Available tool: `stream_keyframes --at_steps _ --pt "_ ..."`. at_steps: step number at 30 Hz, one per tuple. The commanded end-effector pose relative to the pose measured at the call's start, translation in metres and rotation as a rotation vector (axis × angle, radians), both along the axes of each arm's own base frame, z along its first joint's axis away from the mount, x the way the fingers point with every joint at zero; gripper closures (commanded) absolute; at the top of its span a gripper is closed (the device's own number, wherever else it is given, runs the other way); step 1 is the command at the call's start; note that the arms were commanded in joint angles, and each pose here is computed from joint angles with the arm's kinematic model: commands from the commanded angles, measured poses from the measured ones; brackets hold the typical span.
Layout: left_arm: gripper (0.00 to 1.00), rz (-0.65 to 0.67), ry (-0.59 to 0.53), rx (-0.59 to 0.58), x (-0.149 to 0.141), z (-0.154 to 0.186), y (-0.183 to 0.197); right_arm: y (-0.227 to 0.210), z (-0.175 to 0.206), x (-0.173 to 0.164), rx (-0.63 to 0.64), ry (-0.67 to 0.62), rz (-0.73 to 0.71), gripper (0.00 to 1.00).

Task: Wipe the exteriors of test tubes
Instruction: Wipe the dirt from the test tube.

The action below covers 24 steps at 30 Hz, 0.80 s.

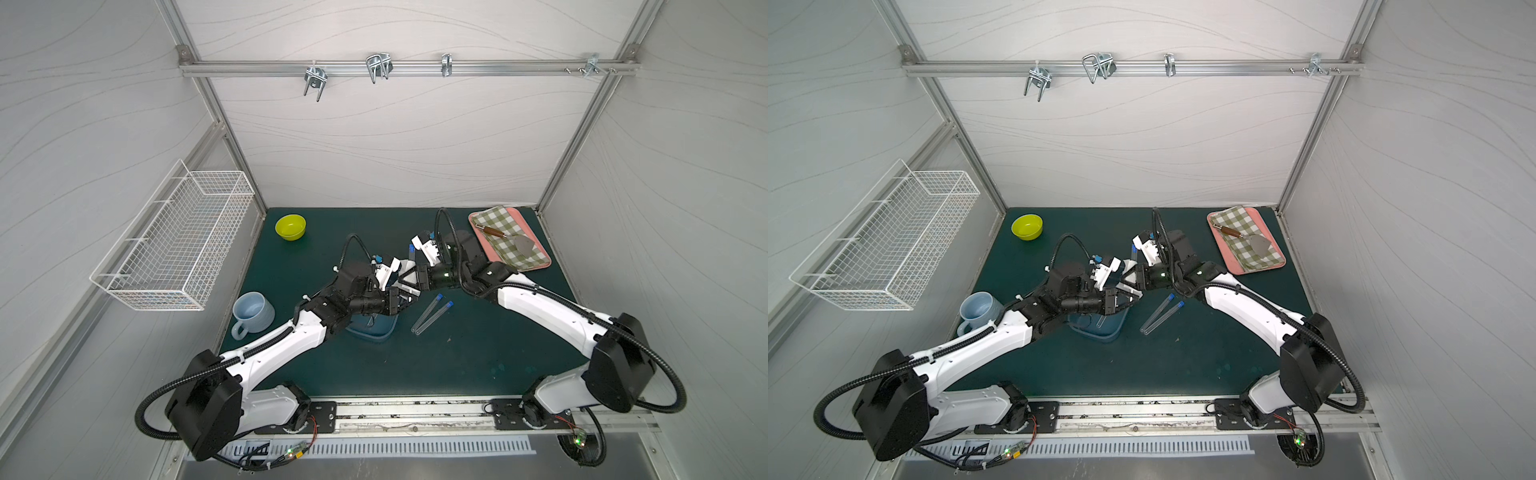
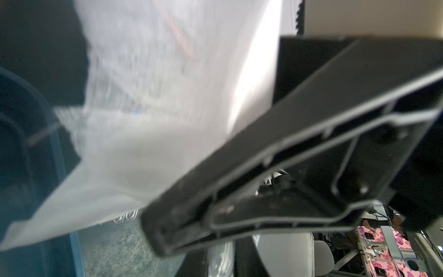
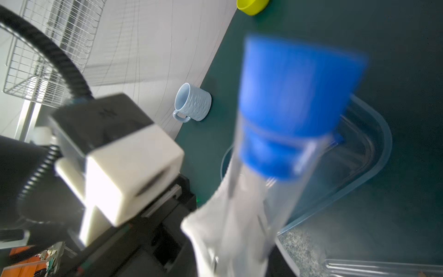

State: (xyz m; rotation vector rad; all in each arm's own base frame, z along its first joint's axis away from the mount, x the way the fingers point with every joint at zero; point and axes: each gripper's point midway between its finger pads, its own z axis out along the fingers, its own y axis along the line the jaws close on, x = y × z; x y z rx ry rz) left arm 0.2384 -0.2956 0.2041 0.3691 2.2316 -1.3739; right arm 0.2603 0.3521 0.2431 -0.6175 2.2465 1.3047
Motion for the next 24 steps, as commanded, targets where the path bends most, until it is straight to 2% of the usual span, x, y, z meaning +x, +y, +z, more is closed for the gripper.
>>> stream_keyframes --at_steps 1,7,15,24 --pt "0.94 -0.003 -0.073 -0.066 0.005 0.028 -0.003 0.001 0.012 0.013 0.001 -0.04 0.002 0.66" --pt "0.94 0.0 -0.073 -0.078 0.005 0.03 -0.004 0.003 0.014 0.019 -0.001 -0.042 0.024 0.62" --pt "0.94 0.007 -0.062 -0.097 0.007 0.031 -0.003 -0.006 0.014 0.012 -0.015 -0.031 -0.003 0.39" --pt "0.94 0.01 -0.055 -0.094 0.008 0.028 -0.003 -0.017 0.032 0.009 -0.022 -0.046 -0.026 0.3"
